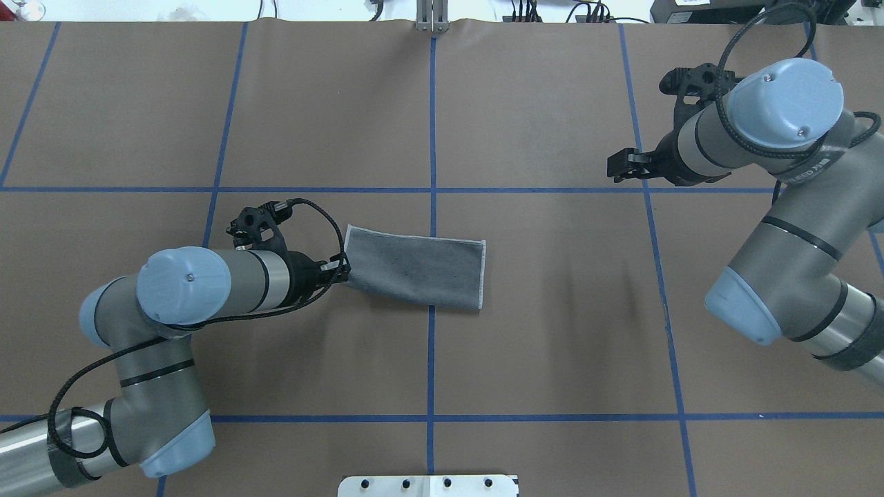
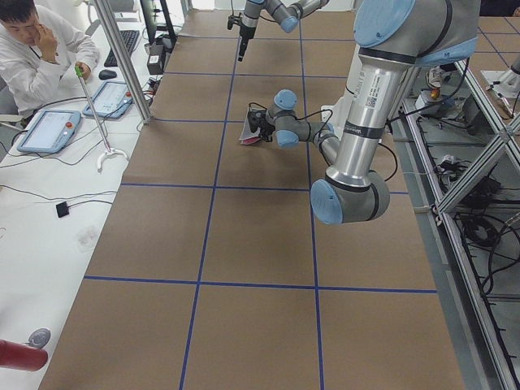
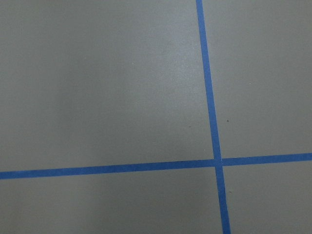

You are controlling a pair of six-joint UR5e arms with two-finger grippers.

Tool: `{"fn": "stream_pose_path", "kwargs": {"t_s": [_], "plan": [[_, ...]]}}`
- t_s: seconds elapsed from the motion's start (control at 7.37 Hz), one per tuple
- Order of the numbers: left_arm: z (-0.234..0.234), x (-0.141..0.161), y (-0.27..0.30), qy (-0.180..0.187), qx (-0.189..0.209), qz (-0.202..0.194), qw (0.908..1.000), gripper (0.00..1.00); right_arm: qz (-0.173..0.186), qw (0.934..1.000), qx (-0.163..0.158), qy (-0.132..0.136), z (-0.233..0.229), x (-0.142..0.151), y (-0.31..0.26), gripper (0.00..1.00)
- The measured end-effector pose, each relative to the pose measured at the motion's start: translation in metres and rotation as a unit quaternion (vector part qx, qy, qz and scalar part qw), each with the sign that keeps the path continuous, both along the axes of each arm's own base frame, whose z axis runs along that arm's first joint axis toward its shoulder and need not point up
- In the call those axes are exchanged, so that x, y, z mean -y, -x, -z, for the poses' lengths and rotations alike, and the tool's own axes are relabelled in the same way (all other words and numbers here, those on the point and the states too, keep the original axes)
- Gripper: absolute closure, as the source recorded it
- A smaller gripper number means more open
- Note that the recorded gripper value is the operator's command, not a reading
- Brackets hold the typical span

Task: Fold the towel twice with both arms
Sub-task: 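Lift the grasped end of the towel with the left gripper, then fold the held end over onto the other half with the left gripper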

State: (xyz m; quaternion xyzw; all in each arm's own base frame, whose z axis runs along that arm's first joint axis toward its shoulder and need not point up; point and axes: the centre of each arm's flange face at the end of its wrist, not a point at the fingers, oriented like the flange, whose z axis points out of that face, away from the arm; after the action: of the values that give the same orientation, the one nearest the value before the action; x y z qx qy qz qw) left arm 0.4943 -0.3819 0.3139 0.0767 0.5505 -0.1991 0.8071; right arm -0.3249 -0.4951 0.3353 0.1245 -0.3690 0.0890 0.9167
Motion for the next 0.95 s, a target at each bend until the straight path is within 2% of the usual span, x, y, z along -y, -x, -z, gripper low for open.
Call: {"fn": "stream_pose_path", "kwargs": {"t_s": [0.41, 0.95], "plan": [[0.006, -0.002, 0.003, -0.020, 0.004, 0.015, 0.9997, 1.00, 0.000, 1.0000, 0.001, -0.001, 0.001, -0.001, 0.000, 0.00], [0.071, -0.013, -0.049, -0.038, -0.011, 0.010, 0.9992, 1.00, 0.000, 1.0000, 0.002, -0.001, 0.003, -0.001, -0.001, 0.00]]}}
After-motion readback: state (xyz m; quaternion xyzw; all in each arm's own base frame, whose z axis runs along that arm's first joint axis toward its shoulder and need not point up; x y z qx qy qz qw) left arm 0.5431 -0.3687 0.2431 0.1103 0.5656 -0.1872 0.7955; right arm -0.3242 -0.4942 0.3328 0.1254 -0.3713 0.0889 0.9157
